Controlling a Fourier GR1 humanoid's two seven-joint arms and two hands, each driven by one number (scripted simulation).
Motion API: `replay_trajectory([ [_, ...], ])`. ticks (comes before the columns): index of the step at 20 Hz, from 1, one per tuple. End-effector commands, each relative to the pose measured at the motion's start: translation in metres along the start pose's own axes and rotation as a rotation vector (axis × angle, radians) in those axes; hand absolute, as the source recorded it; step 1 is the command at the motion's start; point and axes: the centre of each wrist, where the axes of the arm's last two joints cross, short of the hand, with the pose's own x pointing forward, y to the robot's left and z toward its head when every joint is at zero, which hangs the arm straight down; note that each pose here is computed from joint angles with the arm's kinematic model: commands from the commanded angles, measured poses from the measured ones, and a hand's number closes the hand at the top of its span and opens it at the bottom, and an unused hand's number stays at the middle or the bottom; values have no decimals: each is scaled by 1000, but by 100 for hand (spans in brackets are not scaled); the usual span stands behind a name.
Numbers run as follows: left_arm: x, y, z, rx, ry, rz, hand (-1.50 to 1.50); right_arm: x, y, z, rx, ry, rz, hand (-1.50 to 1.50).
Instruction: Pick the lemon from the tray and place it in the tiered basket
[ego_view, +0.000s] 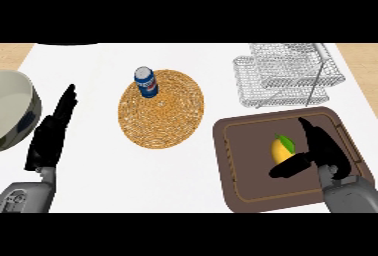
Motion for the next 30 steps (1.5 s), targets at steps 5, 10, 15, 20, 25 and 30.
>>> replay_trajectory([
  [5, 8, 16, -7, 18, -6, -20, 0, 2, 29, -16, 43, 87, 7, -150],
  [10, 2, 7, 10, -1, -1, 2, 0, 7, 17, -28, 84, 97, -3, -150],
  [15, 1, 2, -7, 17, -13, -15, 0, 17, 46, -27, 198, -4, 155, 150],
  [20, -5, -4, -11, 20, 6, 0, 0, 13, 39, -20, 113, -17, 196, 150],
  [25, -6, 1, -2, 0, 4, 12, 0, 26, 16, -19, 126, -15, -3, 150],
  [30, -11, -2, 0, 32, 3, -7, 0, 13, 9, 4, -13, -63, -140, 150],
])
